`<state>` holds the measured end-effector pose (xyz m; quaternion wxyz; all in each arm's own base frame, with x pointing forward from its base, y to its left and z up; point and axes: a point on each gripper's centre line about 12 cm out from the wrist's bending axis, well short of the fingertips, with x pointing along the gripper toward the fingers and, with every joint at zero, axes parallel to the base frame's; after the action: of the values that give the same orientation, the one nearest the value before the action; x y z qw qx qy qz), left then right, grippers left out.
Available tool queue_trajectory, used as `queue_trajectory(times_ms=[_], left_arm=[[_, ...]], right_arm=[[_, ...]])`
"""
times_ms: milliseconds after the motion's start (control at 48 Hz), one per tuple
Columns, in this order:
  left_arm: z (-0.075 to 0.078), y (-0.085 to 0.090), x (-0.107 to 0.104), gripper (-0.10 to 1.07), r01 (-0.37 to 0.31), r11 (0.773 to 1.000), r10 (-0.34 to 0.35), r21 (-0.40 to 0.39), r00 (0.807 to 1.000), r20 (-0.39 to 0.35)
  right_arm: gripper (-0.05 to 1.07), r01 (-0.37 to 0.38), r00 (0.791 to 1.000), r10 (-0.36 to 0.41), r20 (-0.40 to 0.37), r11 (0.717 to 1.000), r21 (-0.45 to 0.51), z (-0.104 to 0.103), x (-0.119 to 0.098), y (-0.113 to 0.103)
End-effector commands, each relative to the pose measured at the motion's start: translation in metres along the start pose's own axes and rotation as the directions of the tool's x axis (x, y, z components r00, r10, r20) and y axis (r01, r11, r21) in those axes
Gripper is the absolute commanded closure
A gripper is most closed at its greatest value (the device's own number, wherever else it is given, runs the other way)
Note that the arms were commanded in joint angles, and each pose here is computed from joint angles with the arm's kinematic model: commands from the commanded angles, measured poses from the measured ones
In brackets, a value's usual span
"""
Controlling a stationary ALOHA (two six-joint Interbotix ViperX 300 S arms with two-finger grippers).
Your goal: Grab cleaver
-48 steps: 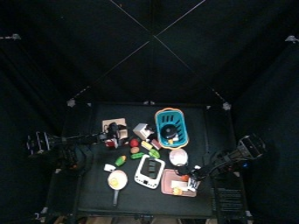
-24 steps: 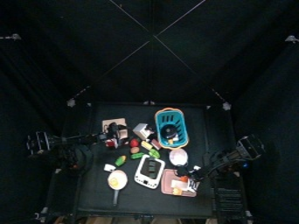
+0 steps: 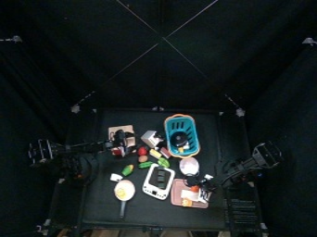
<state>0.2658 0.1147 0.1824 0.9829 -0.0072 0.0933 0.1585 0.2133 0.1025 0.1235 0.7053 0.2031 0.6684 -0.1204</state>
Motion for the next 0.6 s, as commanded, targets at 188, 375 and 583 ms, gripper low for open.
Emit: queue_trajectory(times_ms=[188, 375, 583], left_arm=[[0.0041, 0.0012, 0.001, 0.0, -0.004, 1.0, 0.004, 0.0, 1.0, 0.015], [0.0039, 0.0013, 0.001, 0.0, -0.004, 1.0, 0.004, 0.0, 1.0, 0.014], [0.0039, 0.0013, 0.001, 0.0, -0.004, 1.0, 0.004, 0.0, 1.0, 0.014]], right_arm=[[0.25, -0.01, 1.0, 0.01, 0.005, 0.999, 0.047, 0.0065, -0.0045, -0.0053], [0.12, -0.009, 1.0, 0.009, -0.005, 0.999, 0.054, 0.0052, -0.0076, -0.0051], [0.11, -0.013, 1.0, 0.014, -0.026, 0.998, 0.062, 0.0013, -0.0079, -0.0035]])
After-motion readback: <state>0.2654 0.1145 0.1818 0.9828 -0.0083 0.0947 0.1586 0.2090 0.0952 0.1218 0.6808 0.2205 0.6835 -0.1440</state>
